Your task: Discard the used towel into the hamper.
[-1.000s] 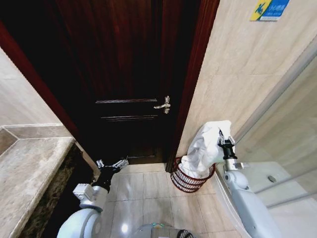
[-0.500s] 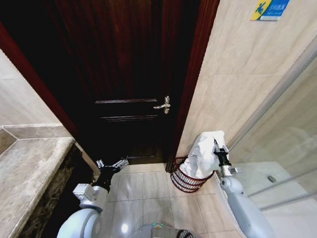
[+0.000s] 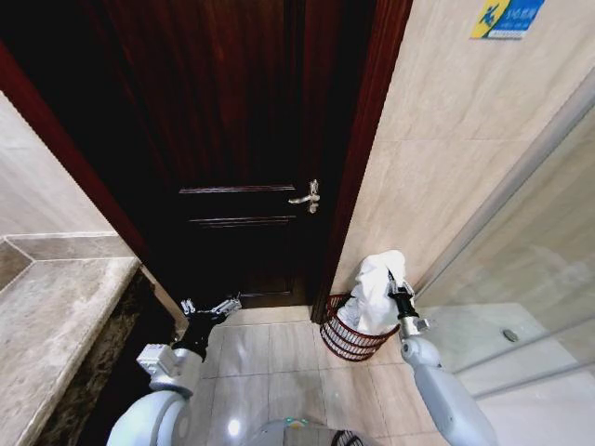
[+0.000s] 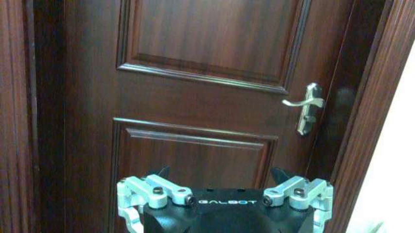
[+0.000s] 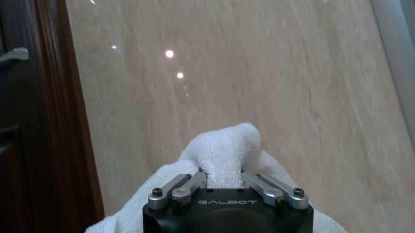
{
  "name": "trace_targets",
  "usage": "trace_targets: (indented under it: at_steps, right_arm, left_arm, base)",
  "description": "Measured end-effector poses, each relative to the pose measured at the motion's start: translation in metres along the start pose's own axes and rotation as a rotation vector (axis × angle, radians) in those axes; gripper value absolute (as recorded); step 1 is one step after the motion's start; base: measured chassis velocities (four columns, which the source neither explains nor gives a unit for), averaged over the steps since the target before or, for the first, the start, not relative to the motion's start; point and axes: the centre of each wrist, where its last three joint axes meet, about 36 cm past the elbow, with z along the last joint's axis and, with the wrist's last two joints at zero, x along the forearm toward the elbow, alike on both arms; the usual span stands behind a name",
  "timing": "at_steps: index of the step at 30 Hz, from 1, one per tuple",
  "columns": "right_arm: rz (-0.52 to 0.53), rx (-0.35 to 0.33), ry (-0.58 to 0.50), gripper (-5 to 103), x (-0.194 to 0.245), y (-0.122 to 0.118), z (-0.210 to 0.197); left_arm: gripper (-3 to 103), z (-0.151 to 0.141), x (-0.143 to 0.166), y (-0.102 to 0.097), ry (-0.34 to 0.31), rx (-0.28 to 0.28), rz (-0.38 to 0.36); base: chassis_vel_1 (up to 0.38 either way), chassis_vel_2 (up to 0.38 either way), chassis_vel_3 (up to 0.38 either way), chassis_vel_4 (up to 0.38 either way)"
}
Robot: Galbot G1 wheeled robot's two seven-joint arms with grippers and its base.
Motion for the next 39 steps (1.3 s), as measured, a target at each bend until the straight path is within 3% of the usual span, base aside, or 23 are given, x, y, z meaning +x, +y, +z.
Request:
trace_targets:
  at_steps: [10,24,33,39]
  right_arm:
    - [0.016,-0.052,0.123,13,0.014,-0.011,0.024]
    - [0.02,-0.206,0.368,13,0.021,-0.025,0.043]
    - [0.011,-0.227,0.466,13,0.013,-0.026,0.042]
    - [0.083,-0.17,0.498,13,0.003,-0.02,0.045]
  left_arm:
    - [100,0.0,0.0,0.0,0.0,0.0,0.0]
    - [100,0.0,0.0,0.0,0.0,0.0,0.0]
    - [100,0.0,0.0,0.0,0.0,0.0,0.0]
    - [100,0.0,0.0,0.0,0.0,0.0,0.0]
  base:
    - [0.0,0.0,0.0,0.0]
    - [0.0,0.0,0.0,0.0]
    - [0.0,0.0,0.0,0.0]
    - [0.0,0.0,0.0,0.0]
